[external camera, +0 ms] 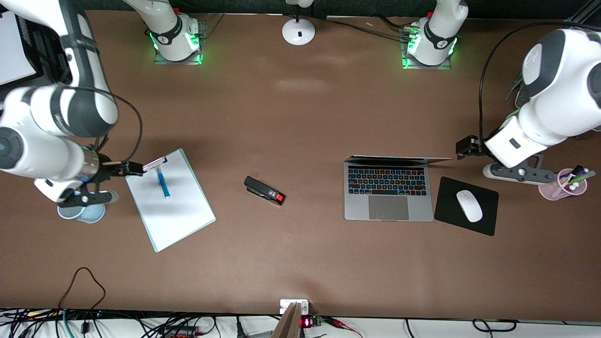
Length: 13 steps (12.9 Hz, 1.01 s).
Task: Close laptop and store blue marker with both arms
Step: 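Reach the right gripper to the blue marker while the left gripper approaches the laptop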
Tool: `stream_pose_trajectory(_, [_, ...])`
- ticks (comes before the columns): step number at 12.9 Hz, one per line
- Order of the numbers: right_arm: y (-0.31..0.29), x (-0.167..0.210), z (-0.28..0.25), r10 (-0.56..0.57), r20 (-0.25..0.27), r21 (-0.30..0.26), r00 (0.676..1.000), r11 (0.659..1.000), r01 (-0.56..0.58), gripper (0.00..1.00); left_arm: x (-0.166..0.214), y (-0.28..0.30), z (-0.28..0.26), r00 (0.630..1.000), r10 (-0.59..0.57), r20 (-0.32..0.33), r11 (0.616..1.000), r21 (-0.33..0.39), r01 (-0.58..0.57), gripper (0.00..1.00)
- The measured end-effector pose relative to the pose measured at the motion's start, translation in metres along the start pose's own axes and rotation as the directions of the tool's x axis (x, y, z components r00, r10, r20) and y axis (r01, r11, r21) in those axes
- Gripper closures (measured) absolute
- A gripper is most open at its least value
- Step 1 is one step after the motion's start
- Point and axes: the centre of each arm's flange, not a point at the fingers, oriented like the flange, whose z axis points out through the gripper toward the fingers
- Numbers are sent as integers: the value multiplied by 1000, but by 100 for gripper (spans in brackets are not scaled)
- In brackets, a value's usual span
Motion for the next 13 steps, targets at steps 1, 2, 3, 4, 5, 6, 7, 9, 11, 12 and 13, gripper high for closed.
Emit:
stream_pose_trajectory(1, [1,6,14,-38,-9,-2,999,999,38,0,-2,10,8,1000,-6,16,1000,-1,6,0])
stream_pose_trajectory(2, [2,11,28,-69,-17,-5,997,998,69,0,-4,21,15,999,-15,31,1000,-1,15,0])
stream_pose_trajectory(3, [3,16,41,-97,-27,-9,995,995,97,0,-7,31,21,999,-20,46,1000,0,20,0])
stream_pose_trajectory(4, [3,20,54,-130,-42,-14,991,991,129,0,-9,37,28,998,-25,63,1000,2,25,0])
stream_pose_trajectory(5, [2,24,64,-156,-55,-20,986,988,155,0,-12,40,33,997,-29,78,1000,4,28,0])
stream_pose_trajectory(6, [1,27,73,-170,-63,-24,983,985,169,0,-14,41,40,995,-36,95,999,7,36,0])
stream_pose_trajectory(7, [-1,30,80,-182,-68,-26,981,983,181,0,-17,42,48,993,-39,114,999,10,38,0])
stream_pose_trajectory(9, [-11,34,93,-223,-70,-32,972,975,221,0,-22,44,63,988,-45,147,999,15,44,0])
stream_pose_trajectory(11, [-18,37,110,-275,-83,-42,958,961,272,0,-26,44,73,984,-60,167,998,20,57,0])
stream_pose_trajectory(12, [-18,36,124,-285,-93,-48,954,958,282,0,-27,44,76,982,-79,173,997,25,76,0])
stream_pose_trajectory(13, [-17,32,139,-291,-99,-52,952,956,287,0,-28,46,79,979,-94,180,996,26,90,0])
